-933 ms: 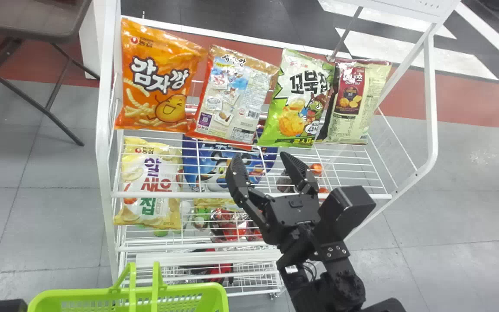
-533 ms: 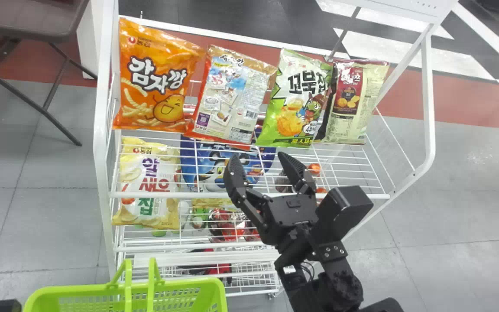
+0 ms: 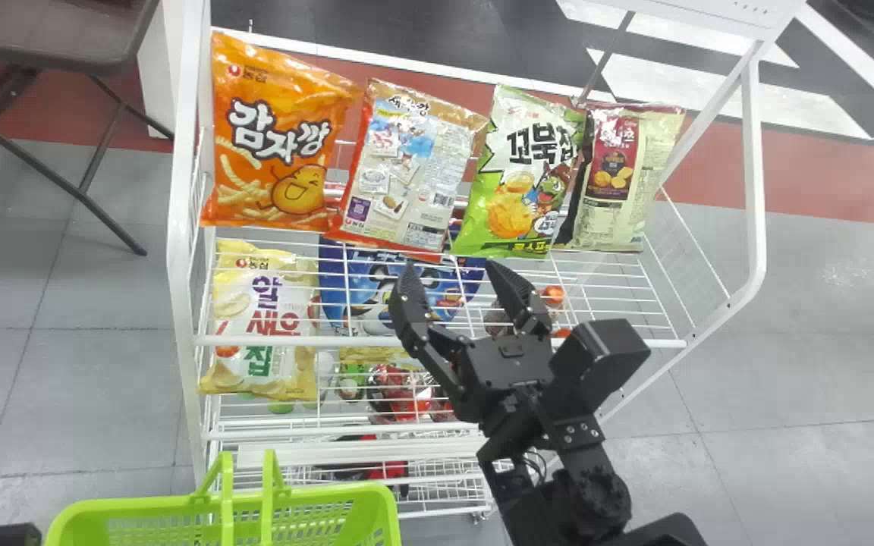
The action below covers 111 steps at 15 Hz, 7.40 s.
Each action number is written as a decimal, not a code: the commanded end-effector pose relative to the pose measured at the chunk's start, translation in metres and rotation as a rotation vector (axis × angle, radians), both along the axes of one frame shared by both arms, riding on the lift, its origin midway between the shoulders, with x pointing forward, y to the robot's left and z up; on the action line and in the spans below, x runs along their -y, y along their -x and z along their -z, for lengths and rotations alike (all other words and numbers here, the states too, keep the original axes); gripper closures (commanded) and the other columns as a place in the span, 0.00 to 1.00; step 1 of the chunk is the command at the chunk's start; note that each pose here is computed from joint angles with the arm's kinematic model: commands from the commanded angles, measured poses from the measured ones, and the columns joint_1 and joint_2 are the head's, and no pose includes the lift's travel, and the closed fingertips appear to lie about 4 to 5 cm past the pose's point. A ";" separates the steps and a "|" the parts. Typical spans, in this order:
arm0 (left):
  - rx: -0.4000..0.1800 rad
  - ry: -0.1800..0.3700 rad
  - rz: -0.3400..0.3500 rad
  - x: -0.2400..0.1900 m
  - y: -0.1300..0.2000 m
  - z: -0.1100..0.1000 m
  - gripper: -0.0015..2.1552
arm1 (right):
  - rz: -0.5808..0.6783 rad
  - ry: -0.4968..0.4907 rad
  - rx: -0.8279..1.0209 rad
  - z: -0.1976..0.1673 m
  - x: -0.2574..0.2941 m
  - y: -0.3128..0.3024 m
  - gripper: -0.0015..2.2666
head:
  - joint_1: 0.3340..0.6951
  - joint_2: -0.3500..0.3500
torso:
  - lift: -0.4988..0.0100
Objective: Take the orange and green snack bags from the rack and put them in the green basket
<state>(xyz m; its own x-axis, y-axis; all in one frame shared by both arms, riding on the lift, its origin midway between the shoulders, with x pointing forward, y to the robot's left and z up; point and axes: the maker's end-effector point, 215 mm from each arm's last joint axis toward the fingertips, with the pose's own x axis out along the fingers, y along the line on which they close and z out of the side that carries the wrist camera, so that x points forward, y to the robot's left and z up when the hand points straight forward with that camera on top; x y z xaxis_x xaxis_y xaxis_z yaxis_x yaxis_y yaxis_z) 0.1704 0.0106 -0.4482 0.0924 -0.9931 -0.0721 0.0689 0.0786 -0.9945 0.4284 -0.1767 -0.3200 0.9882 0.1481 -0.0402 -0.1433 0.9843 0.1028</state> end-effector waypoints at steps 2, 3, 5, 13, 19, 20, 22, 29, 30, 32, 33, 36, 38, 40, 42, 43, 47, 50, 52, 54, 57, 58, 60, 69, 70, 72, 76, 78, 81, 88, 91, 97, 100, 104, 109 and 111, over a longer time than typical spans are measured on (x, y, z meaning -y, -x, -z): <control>0.001 0.003 -0.003 0.000 0.000 0.001 1.00 | -0.039 0.013 0.019 -0.002 -0.026 -0.018 0.06 | 1.00 0.06 | 0.98; 0.001 0.004 -0.004 0.001 0.000 0.000 1.00 | -0.047 0.014 0.026 -0.004 -0.033 -0.025 0.06 | 1.00 0.07 | 0.98; 0.006 0.010 -0.005 0.001 0.000 -0.001 1.00 | -0.058 0.025 0.007 0.002 -0.042 -0.041 0.06 | 1.00 0.12 | 0.98; 0.026 0.015 -0.016 -0.001 -0.003 0.001 1.00 | -0.125 0.063 -0.059 0.039 -0.096 -0.109 0.06 | 1.00 0.27 | 0.98; 0.034 0.030 -0.033 -0.008 -0.007 -0.001 1.00 | -0.146 0.097 -0.029 0.038 -0.126 -0.155 0.06 | 1.00 0.40 | 0.98; 0.034 0.036 -0.032 -0.009 -0.007 -0.002 1.00 | -0.146 0.105 -0.028 0.038 -0.127 -0.163 0.06 | 1.00 0.41 | 0.98; 0.044 0.042 -0.043 -0.013 -0.007 -0.003 1.00 | -0.148 0.109 -0.013 0.031 -0.134 -0.175 0.06 | 1.00 0.43 | 0.98; 0.056 0.061 -0.072 -0.023 -0.009 -0.008 1.00 | -0.131 0.127 -0.025 0.038 -0.127 -0.202 0.06 | 1.00 0.47 | 0.98; 0.057 0.062 -0.076 -0.024 -0.010 -0.008 1.00 | -0.129 0.127 -0.019 0.037 -0.126 -0.205 0.06 | 1.00 0.47 | 0.98; 0.063 0.060 -0.081 -0.025 -0.011 -0.008 1.00 | -0.139 0.112 -0.022 0.037 -0.126 -0.212 0.07 | 1.00 0.47 | 0.98; 0.066 0.061 -0.082 -0.025 -0.012 -0.008 1.00 | -0.142 0.117 -0.028 0.038 -0.126 -0.215 0.07 | 1.00 0.47 | 0.98; 0.070 0.063 -0.086 -0.026 -0.013 -0.007 1.00 | -0.182 0.118 -0.036 0.042 -0.133 -0.218 0.10 | 1.00 0.48 | 0.98; 0.084 0.064 -0.093 -0.027 -0.015 -0.007 1.00 | -0.207 0.098 -0.048 0.043 -0.136 -0.222 0.10 | 1.00 0.48 | 0.98; 0.082 0.063 -0.096 -0.028 -0.017 -0.005 1.00 | -0.240 0.099 -0.068 0.048 -0.142 -0.221 0.19 | 1.00 0.49 | 0.98; 0.082 0.067 -0.096 -0.027 -0.018 -0.006 1.00 | -0.259 0.099 -0.079 0.051 -0.146 -0.220 0.35 | 1.00 0.51 | 0.98; 0.085 0.066 -0.096 -0.027 -0.019 -0.006 1.00 | -0.261 0.099 -0.081 0.052 -0.146 -0.219 0.59 | 1.00 0.51 | 0.98; 0.083 0.064 -0.095 -0.023 -0.021 -0.005 1.00 | -0.241 0.100 -0.037 0.036 -0.145 -0.212 0.97 | 1.00 0.51 | 0.98; 0.085 0.063 -0.093 -0.022 -0.022 -0.005 1.00 | -0.215 0.075 -0.010 0.025 -0.136 -0.205 0.99 | 1.00 0.50 | 0.98; 0.084 0.060 -0.091 -0.020 -0.021 -0.004 1.00 | -0.202 0.060 0.009 0.015 -0.135 -0.197 0.99 | 1.00 0.49 | 0.98; 0.084 0.059 -0.090 -0.020 -0.021 -0.004 1.00 | -0.189 0.030 0.025 0.004 -0.134 -0.186 0.99 | 1.00 0.48 | 0.98; 0.083 0.057 -0.089 -0.019 -0.021 -0.003 1.00 | -0.175 -0.029 0.026 -0.008 -0.115 -0.162 0.99 | 1.00 0.47 | 0.98; 0.086 0.058 -0.087 -0.018 -0.021 -0.003 1.00 | -0.164 -0.043 0.025 -0.013 -0.102 -0.154 0.99 | 1.00 0.46 | 0.98; 0.089 0.056 -0.085 -0.016 -0.021 -0.003 1.00 | -0.131 -0.051 0.016 -0.018 -0.077 -0.138 0.99 | 1.00 0.43 | 0.98; 0.095 0.046 -0.075 -0.011 -0.021 -0.003 1.00 | -0.141 -0.047 -0.198 -0.010 -0.010 -0.048 0.99 | 1.00 0.20 | 0.98; 0.099 0.044 -0.076 -0.011 -0.023 -0.003 1.00 | -0.154 -0.038 -0.248 -0.006 -0.007 -0.034 0.99 | 1.00 0.19 | 0.98; 0.101 0.039 -0.076 -0.010 -0.024 -0.002 1.00 | -0.174 -0.024 -0.371 0.013 0.001 -0.002 0.99 | 1.00 0.14 | 0.98; 0.098 0.045 -0.083 -0.008 -0.024 -0.003 1.00 | -0.234 0.028 -0.636 0.053 0.007 0.065 0.99 | 1.00 0.06 | 0.98; 0.097 0.041 -0.083 -0.008 -0.024 -0.002 1.00 | -0.275 0.047 -0.801 0.084 0.002 0.107 0.99 | 1.00 0.03 | 0.98; 0.095 0.041 -0.082 -0.007 -0.024 -0.002 1.00 | -0.338 0.047 -0.978 0.113 -0.008 0.156 0.99 | 1.00 0.00 | 0.98; 0.105 0.039 -0.065 -0.001 -0.024 -0.004 1.00 | -0.540 -0.070 -1.051 0.131 -0.087 0.176 0.99 | 1.00 0.07 | 0.98; 0.102 0.039 -0.065 -0.002 -0.024 -0.003 1.00 | -0.552 -0.040 -1.138 0.167 -0.104 0.190 0.99 | 1.00 0.19 | 0.98; 0.102 0.045 -0.064 -0.001 -0.023 -0.004 1.00 | -0.495 0.011 -1.164 0.234 -0.109 0.176 0.99 | 1.00 0.23 | 0.98; 0.101 0.045 -0.062 0.000 -0.023 -0.003 1.00 | -0.476 -0.024 -1.054 0.241 -0.114 0.141 0.99 | 1.00 0.29 | 0.98; 0.101 0.042 -0.062 0.000 -0.023 -0.003 1.00 | -0.484 0.025 -1.086 0.235 -0.105 0.150 0.00 | 1.00 0.31 | 0.98; 0.102 0.040 -0.062 0.000 -0.023 -0.003 1.00 | -0.492 0.070 -1.121 0.202 -0.089 0.171 0.03 | 1.00 0.23 | 0.98; 0.102 0.039 -0.062 0.000 -0.023 -0.002 1.00 | -0.487 0.068 -1.058 0.178 -0.088 0.163 0.03 | 1.00 0.20 | 0.98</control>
